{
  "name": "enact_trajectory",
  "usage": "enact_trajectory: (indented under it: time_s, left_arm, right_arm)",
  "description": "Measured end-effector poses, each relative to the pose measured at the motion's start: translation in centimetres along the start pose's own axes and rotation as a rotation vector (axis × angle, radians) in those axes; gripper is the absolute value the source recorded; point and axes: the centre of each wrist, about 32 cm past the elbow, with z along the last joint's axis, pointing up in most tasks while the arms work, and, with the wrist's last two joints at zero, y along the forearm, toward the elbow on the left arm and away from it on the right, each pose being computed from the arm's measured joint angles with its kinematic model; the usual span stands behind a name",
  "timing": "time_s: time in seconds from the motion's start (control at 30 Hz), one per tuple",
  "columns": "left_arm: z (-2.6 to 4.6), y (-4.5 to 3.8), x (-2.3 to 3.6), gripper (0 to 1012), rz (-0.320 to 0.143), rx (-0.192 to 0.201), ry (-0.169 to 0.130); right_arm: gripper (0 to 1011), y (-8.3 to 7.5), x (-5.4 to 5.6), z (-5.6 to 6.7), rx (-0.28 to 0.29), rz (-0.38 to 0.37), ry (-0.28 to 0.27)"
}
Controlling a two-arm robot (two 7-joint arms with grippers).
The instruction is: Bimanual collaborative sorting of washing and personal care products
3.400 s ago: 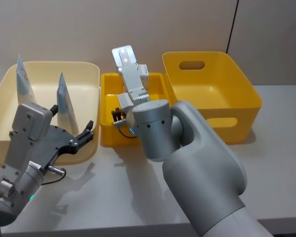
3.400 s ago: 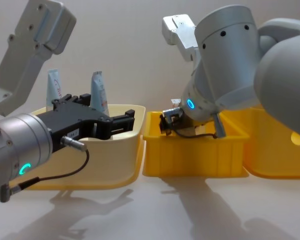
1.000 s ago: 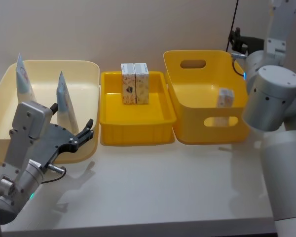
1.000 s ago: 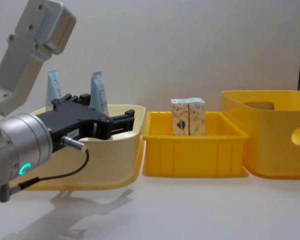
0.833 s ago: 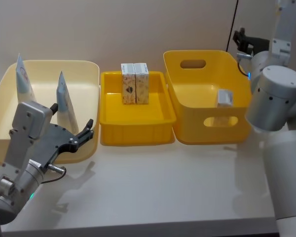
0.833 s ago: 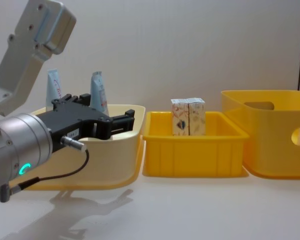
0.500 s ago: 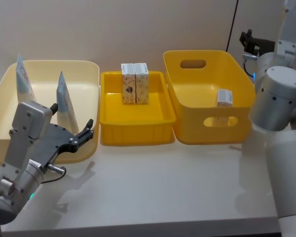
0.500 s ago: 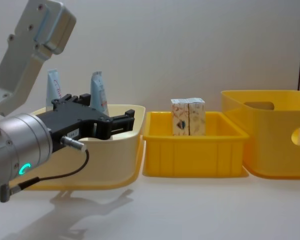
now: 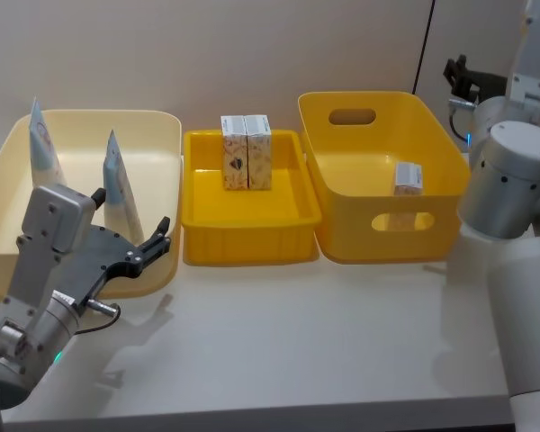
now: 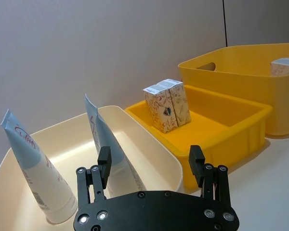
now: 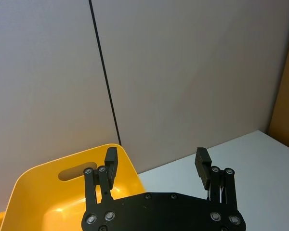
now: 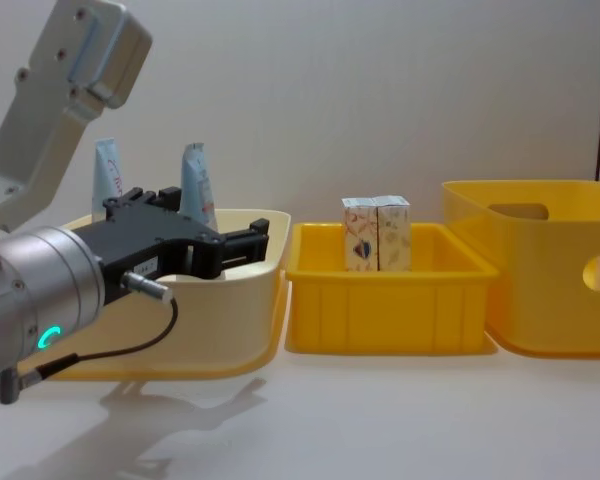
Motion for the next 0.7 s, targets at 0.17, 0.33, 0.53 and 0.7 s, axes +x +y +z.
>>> enact_trajectory:
  time_s: [0.17, 0.33, 0.53, 0.7]
  left_arm:
    - [0.19, -0.03, 0.12, 1003, 0.003, 0.008, -0.006]
    - [0.46, -0.32, 0.37, 1003, 0.009, 0.019, -0.01]
    - [0.68, -1.11, 0.89, 1003, 0.02, 0.036, -0.015]
    - [0.74, -1.93, 1.38, 1003, 0.02, 0.04, -0.015]
  right_arm:
    - [1001, 0.0, 0.0, 0.0, 0.0, -0.003, 0.001]
    - [1001, 0.1, 0.1, 0.0, 0.0, -0.004, 0.001]
    - [1001, 0.1, 0.1, 0.0, 0.001, -0.005, 0.002]
    - [1001, 0.1, 0.1, 0.0, 0.0, -0.006, 0.002]
